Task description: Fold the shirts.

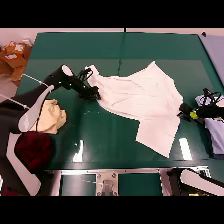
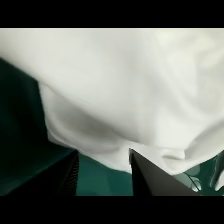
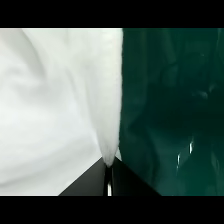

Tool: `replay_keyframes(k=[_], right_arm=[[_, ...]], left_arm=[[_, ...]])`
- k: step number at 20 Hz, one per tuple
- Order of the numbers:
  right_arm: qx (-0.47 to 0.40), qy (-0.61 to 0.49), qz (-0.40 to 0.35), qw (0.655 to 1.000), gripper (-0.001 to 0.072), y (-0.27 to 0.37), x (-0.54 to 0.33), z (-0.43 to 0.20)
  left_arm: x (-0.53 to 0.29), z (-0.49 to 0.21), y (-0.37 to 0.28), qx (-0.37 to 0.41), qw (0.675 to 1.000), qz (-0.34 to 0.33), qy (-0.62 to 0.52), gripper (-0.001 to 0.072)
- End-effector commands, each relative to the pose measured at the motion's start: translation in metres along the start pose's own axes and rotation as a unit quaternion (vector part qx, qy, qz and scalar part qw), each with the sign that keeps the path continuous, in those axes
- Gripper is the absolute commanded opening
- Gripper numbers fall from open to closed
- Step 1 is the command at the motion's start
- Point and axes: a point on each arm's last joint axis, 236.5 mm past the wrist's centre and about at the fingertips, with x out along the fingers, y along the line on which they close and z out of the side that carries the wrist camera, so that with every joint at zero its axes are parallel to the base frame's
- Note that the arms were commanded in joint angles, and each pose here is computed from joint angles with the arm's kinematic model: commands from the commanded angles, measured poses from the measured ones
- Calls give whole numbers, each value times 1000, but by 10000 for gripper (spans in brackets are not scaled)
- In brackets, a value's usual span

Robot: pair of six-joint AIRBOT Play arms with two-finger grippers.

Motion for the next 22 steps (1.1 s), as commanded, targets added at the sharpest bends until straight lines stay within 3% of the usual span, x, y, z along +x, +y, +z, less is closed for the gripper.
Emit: replay_keyframes(k=[1, 2, 3, 5, 9, 13, 17, 22], right_arm=[[3, -1, 6, 1000, 13, 3, 0, 0], [3, -1, 6, 1000, 13, 3, 0, 0], [5, 1, 9, 1000, 13, 5, 0, 0], [5, 5, 31, 999, 13, 15, -1, -2], [-21, 10, 118, 993, 13, 68, -40, 5], [-92, -141, 222, 960, 13, 155, -181, 54], [-184, -370, 267, 870, 13, 220, -381, 46], [-255, -570, 283, 728, 13, 254, -564, -42]], left_arm=[[7, 7, 8, 8, 1000, 20, -17, 295], [7, 10, 8, 9, 1000, 20, -21, 37], [5, 13, 7, 10, 999, 21, -27, 21], [-12, 17, -2, 28, 999, 23, -30, 19], [-117, 24, -18, 112, 981, 140, -69, 19], [-289, 26, -98, 193, 926, 213, -243, 20], [-453, -32, -205, 272, 833, 213, -432, 20], [-564, -136, -276, 322, 728, 197, -572, 19]])
